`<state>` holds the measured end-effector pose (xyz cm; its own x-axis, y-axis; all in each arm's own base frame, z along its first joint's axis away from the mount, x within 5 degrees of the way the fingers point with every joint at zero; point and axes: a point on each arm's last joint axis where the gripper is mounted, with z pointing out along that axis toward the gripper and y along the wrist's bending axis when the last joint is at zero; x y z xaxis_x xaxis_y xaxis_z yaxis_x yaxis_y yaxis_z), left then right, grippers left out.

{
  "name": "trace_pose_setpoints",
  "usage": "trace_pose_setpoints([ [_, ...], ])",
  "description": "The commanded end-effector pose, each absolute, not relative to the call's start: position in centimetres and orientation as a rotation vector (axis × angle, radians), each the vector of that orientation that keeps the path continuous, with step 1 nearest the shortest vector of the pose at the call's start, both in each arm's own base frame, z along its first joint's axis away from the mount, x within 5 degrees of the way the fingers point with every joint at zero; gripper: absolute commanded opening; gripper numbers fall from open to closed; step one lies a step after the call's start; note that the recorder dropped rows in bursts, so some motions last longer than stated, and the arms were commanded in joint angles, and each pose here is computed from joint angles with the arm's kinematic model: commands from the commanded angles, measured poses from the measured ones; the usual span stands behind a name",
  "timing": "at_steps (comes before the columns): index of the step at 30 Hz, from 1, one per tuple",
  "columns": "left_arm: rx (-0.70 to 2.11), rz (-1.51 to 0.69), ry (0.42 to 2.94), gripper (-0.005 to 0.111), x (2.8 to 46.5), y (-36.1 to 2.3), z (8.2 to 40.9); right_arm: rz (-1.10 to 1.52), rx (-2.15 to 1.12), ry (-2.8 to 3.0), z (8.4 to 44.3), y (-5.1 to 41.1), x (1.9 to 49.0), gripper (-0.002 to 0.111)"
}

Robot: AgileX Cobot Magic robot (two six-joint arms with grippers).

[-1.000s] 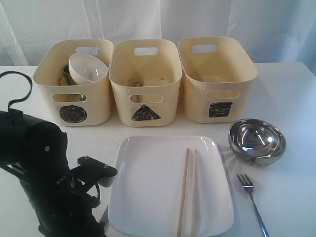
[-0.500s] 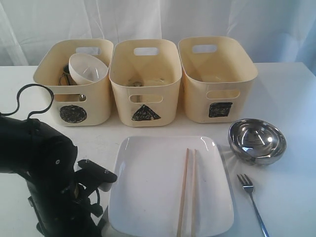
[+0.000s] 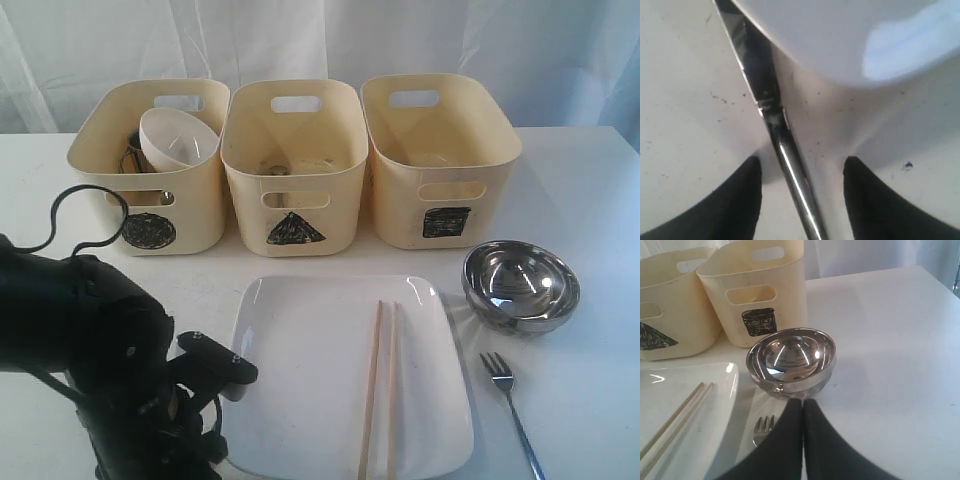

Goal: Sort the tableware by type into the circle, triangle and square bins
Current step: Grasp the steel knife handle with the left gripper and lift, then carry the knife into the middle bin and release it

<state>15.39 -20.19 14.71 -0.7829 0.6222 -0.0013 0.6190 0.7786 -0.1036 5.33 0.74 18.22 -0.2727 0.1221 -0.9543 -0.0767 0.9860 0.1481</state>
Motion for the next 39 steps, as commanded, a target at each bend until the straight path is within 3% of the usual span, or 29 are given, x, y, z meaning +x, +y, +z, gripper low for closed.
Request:
trace_pose_setpoints([
  [1,-0.97,0.056,-2.946,0.049,15.5,-19.9,13.9,0.18,0.037,1.828,18.2,0.7,5.3,0.0],
  [5,-0.934,0.01,-2.911,0.049,15.6,-20.0,12.4,0.18,0.037,1.828,18.2,0.7,5.3,0.0],
  [6,-0.917,0.005,-2.919,0.045,15.6,-20.0,12.4,0.18,0.037,1.828,18.2,0.7,5.3,0.0],
  [9,-0.898,-0.004,-2.916,0.018,15.6,-19.9,12.4,0.18,0.037,1.828,18.2,0.7,5.3,0.0],
  [14,-0.908,-0.038,-2.892,0.0,15.5,-19.7,12.4,0.18,0.037,1.828,18.2,0.7,5.3,0.0],
  [20,-0.84,-0.076,-2.931,0.0,15.7,-19.5,12.4,0.18,0.037,1.828,18.2,0.7,5.3,0.0],
  [27,-0.804,-0.404,-2.978,0.0,16.8,-17.9,12.8,0.18,0.037,1.828,18.2,0.7,5.3,0.0],
  [30,-0.817,-0.359,-3.02,0.0,16.9,-18.1,13.4,0.18,0.037,1.828,18.2,0.7,5.3,0.0],
  [39,-0.908,-0.342,-3.433,0.0,20.3,-19.4,23.2,0.18,0.037,1.828,18.2,0.7,5.3,0.0],
])
